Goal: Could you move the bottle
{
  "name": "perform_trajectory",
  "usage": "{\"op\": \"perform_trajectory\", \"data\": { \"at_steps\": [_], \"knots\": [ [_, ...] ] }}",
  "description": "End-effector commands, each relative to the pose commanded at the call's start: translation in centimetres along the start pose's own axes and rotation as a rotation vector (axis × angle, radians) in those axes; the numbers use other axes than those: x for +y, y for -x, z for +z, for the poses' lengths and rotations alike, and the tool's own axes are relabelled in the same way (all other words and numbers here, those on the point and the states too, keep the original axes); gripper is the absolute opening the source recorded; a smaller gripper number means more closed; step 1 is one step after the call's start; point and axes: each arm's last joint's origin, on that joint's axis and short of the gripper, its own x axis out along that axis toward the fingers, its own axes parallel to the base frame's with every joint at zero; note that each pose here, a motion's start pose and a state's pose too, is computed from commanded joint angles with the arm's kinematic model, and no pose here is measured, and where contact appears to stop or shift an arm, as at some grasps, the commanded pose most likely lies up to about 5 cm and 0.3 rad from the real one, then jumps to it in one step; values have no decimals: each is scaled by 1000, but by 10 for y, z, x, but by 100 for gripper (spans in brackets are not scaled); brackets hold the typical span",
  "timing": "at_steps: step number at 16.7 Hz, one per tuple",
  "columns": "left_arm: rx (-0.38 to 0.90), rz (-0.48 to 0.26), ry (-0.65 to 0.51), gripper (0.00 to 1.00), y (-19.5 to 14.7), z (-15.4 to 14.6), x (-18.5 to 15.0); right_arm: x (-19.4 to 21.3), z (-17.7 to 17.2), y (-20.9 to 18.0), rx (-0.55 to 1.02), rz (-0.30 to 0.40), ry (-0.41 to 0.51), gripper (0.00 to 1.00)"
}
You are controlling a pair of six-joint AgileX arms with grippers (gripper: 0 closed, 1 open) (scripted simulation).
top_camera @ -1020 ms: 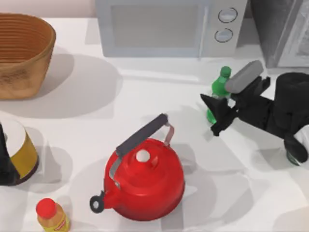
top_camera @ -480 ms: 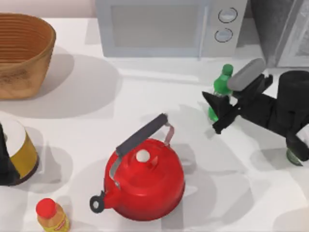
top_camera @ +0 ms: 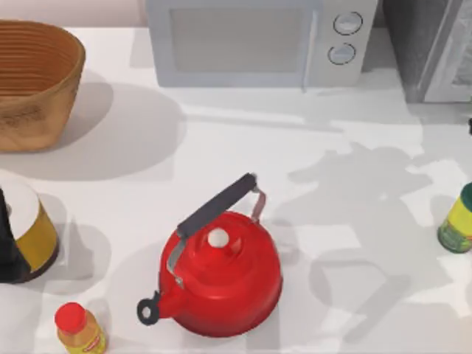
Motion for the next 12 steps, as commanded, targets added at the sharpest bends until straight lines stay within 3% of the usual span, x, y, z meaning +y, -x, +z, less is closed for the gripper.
{"op": "perform_trajectory", "data": {
  "at_steps": [3, 5, 8, 12],
  "knots": [
    [0, 0, 0, 100, 0, 0, 0, -38, -10, 49, 52, -195, -41, 0],
    [0, 0, 0, 100, 0, 0, 0, -45, -23, 72, 114, -277, -100, 0],
    [0, 0, 0, 100, 0, 0, 0, -38, -44, 90, 211, -318, -196, 0],
    [0, 0, 0, 100, 0, 0, 0, -35, -47, 91, 230, -317, -214, 0]
  ]
}}
